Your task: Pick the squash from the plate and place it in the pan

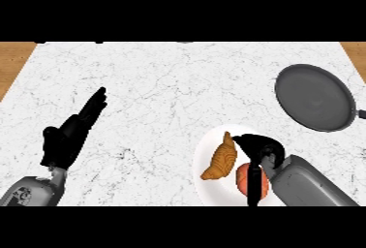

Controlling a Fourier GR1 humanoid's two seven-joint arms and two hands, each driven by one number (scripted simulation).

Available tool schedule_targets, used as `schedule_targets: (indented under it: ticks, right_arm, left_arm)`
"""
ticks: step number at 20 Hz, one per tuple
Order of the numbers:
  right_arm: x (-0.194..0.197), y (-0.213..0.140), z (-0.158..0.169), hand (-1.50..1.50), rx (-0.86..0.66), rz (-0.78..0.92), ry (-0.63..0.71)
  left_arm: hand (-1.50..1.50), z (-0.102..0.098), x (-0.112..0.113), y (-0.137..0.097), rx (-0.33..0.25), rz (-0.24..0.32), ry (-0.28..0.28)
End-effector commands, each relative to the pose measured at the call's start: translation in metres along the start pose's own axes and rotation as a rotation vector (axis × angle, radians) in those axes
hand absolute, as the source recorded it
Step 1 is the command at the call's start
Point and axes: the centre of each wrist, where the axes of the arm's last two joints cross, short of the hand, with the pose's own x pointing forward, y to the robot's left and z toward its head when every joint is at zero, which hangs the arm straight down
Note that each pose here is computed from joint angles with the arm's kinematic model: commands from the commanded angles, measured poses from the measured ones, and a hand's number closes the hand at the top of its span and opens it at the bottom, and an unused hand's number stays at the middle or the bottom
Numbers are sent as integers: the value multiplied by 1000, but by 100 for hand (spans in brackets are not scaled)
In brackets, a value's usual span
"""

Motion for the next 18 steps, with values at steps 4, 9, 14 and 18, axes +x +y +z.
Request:
schedule_targets:
  ticks: [4, 9, 14, 18]
  right_arm:
    - [-12, 1, -4, -150, 6, 44, 187]
    - [10, 33, -19, -150, 14, 50, 177]
    - [4, 50, -5, 150, 48, 126, 72]
    - [-1, 44, -27, 150, 104, 132, 81]
  left_arm:
    - [0, 0, -7, 2, -6, 10, -14]
    - [0, 5, 4, -9, -4, 12, -23]
    - [0, 14, -3, -12, -35, 0, -4]
    - [0, -5, 8, -8, -6, -9, -7]
